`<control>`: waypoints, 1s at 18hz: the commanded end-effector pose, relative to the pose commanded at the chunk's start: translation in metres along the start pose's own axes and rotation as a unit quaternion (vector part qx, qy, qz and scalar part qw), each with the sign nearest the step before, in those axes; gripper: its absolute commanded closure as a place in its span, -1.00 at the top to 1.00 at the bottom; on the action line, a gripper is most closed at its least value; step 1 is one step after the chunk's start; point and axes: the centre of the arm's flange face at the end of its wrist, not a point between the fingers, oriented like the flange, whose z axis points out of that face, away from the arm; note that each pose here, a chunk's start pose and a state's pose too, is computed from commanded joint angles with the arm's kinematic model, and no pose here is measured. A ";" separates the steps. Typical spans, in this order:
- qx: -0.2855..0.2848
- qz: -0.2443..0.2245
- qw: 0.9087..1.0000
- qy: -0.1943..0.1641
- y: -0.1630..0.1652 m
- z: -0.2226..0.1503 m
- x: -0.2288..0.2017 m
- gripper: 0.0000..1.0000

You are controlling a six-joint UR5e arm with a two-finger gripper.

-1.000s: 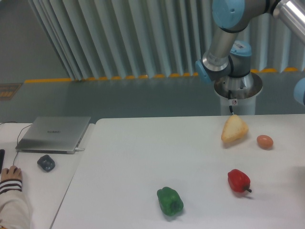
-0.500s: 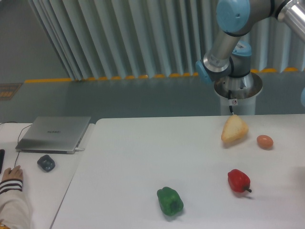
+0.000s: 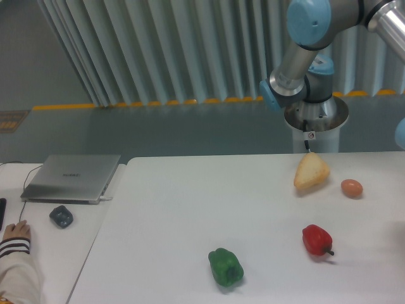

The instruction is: Place the yellow pepper on the table

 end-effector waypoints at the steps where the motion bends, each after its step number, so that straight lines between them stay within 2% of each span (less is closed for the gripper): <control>1: 0.000 -0.001 1.000 0.001 0.000 0.002 0.000 1.00; 10: -0.010 0.003 1.000 0.007 -0.011 0.005 0.002 1.00; 11: -0.011 0.003 1.000 0.007 -0.010 0.005 0.002 0.95; 13: -0.010 0.002 1.000 0.008 -0.010 0.006 0.002 0.64; 14: -0.011 0.003 1.000 0.007 -0.009 0.005 0.002 0.64; 18: -0.011 0.000 1.000 0.006 -0.007 0.003 0.001 0.34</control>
